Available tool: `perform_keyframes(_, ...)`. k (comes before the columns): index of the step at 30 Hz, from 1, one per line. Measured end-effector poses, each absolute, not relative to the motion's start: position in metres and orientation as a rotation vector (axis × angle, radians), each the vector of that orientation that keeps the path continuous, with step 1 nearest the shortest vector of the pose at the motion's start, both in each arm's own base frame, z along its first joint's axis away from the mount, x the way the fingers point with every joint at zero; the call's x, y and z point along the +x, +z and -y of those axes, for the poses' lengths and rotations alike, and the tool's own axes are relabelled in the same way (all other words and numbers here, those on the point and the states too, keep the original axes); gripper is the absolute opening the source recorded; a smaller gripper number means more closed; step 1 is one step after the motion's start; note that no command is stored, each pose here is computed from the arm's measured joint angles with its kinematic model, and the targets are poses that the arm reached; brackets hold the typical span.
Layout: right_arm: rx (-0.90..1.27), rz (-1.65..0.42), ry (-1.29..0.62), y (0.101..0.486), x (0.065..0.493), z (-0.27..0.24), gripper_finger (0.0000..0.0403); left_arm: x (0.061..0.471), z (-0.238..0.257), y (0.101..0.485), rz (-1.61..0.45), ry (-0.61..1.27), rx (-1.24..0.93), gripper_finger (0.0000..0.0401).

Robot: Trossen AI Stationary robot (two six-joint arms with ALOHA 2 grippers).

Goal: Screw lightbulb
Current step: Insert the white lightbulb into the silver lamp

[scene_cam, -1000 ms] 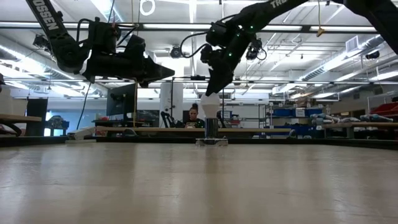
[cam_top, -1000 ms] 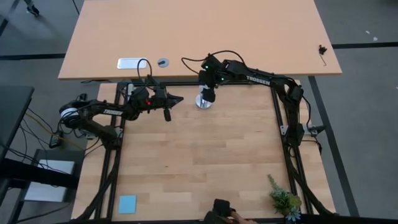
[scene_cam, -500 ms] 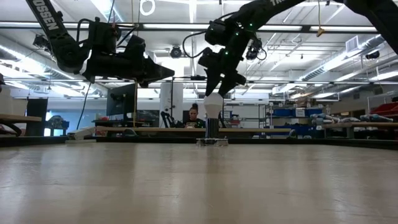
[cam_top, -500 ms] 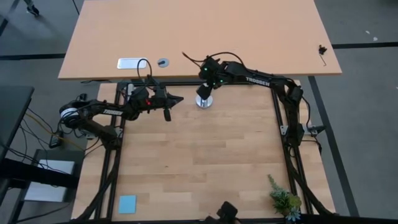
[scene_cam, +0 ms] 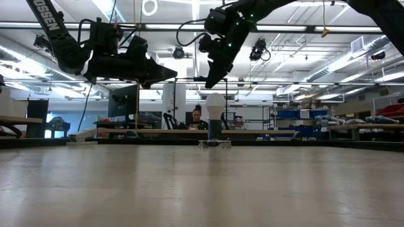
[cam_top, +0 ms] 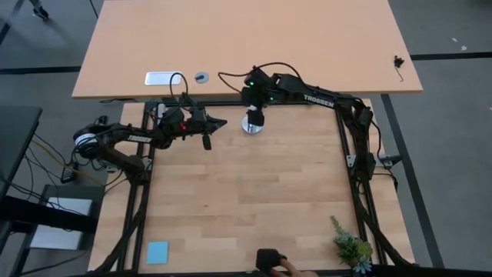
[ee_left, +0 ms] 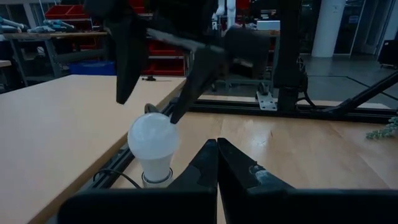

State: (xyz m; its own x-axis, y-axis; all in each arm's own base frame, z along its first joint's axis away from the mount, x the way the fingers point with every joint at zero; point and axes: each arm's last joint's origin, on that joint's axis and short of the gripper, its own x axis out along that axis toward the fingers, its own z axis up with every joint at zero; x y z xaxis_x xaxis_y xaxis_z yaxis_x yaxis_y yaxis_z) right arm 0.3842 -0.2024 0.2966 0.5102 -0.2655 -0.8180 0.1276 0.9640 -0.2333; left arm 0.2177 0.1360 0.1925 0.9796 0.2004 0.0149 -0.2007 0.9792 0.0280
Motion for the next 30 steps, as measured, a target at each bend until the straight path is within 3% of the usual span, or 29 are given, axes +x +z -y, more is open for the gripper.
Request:
perform_keyframes(17,-0.103,-1.064,-0.17,0.267,0.373,0.212,0.0293,0.218,-0.136,0.192,0.01,0.202,0.028,0.0005)
perform_keyframes(30,0.338,-1.006,-0.569,0.265,0.371,0.213,0.0254,0.218,-0.136,0.192,0.01,0.202,0.029,0.0005)
